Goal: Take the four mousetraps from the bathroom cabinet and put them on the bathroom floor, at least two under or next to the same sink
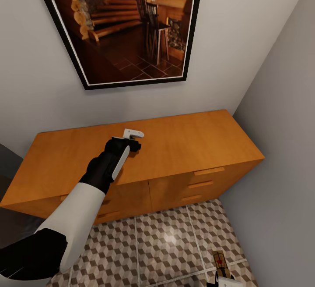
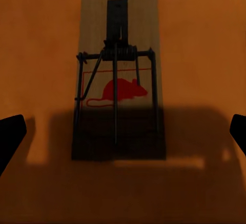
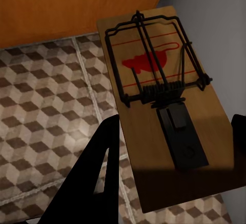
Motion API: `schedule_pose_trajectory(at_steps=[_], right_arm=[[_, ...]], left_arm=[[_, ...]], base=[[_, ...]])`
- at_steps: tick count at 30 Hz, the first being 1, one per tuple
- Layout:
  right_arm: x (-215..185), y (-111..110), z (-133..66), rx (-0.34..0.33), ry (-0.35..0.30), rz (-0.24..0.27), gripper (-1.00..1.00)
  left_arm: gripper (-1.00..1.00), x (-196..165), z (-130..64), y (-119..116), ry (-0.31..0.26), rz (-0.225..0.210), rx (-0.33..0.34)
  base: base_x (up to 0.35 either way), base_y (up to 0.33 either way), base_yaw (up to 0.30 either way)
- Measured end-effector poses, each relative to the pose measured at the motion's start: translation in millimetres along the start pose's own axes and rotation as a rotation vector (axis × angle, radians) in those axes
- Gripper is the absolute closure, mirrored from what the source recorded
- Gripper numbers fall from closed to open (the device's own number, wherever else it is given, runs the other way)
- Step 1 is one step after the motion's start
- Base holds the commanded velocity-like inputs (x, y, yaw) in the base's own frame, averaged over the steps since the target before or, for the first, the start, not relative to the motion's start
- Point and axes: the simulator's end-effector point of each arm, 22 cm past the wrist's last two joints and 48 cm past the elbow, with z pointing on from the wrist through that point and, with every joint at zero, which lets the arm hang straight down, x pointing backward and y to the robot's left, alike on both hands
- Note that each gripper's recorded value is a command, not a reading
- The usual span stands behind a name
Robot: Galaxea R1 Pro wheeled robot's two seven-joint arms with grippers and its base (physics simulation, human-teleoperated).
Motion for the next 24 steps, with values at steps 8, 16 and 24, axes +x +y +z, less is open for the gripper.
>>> schedule_pose_trajectory(at_steps=[8,16,24], right_arm=[[0.9,0.0,-0.1,0.0,0.002,-0.001,1.0],[1.1,0.0,-0.1,0.0,0.002,-0.001,1.0],[1.1,0.0,-0.1,0.0,0.002,-0.001,1.0]], left_arm=[[-1.0,3.2,1.4,-0.6,0.005,0.0,0.001],[-1.0,5.0,1.8,-1.0,0.008,0.0,0.001],[-1.0,5.2,1.9,-1.0,0.008,0.0,0.001]], base=[[0.0,0.0,0.0],[0.0,0.0,0.0],[0.0,0.0,0.0]])
